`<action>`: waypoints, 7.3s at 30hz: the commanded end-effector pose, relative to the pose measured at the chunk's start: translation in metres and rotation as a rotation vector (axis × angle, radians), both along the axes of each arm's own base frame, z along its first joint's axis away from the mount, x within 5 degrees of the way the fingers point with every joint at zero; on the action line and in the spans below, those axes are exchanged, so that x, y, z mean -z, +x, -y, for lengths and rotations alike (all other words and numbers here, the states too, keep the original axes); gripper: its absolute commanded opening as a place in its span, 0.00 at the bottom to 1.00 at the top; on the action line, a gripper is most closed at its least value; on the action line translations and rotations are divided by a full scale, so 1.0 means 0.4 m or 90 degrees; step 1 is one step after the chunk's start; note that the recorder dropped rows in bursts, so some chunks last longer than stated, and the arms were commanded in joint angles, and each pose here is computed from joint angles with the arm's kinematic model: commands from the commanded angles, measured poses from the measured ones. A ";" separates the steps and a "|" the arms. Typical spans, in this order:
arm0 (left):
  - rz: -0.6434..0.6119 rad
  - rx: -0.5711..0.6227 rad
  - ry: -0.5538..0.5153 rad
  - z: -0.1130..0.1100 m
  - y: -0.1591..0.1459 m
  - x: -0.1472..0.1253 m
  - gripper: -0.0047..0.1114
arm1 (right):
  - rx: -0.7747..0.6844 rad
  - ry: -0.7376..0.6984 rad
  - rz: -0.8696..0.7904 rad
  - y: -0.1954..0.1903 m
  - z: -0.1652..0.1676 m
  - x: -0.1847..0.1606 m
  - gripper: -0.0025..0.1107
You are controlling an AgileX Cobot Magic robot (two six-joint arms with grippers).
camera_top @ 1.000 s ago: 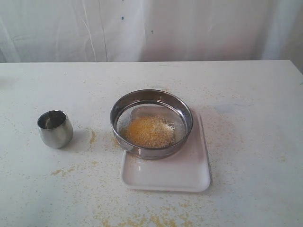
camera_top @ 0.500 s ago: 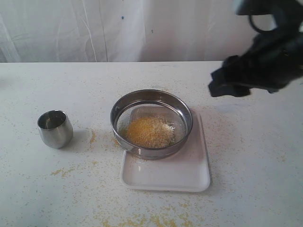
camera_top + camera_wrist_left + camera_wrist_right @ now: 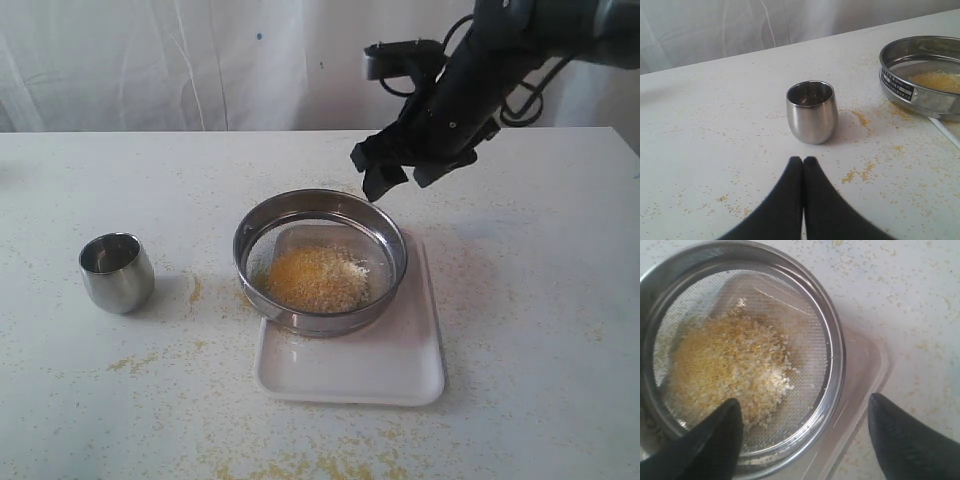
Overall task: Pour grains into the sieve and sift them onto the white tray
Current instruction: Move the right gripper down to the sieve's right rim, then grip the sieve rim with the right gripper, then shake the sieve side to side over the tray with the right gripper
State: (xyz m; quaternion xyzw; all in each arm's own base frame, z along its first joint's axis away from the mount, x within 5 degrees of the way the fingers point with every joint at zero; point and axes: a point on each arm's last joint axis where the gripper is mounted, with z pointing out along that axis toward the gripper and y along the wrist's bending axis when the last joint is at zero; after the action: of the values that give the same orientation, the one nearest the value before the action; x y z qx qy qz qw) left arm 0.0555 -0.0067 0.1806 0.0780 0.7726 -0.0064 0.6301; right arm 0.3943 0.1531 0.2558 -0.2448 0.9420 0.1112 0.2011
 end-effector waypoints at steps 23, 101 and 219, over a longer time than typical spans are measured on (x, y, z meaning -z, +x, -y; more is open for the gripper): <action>-0.002 -0.002 -0.007 0.000 -0.001 0.002 0.04 | -0.029 -0.068 -0.100 0.137 -0.044 0.245 0.47; -0.002 -0.002 -0.007 0.000 -0.001 0.002 0.04 | -0.080 -0.074 -0.153 0.064 -0.027 0.102 0.02; -0.001 -0.002 -0.003 0.000 -0.001 0.002 0.04 | -0.178 -0.065 -0.080 0.049 0.017 0.018 0.02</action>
State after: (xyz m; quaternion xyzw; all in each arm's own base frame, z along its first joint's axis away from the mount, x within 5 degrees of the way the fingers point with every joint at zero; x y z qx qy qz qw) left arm 0.0554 -0.0067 0.1803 0.0780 0.7738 -0.0067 0.6286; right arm 0.4210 0.1378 0.2387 -0.3260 0.9361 0.0806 0.1052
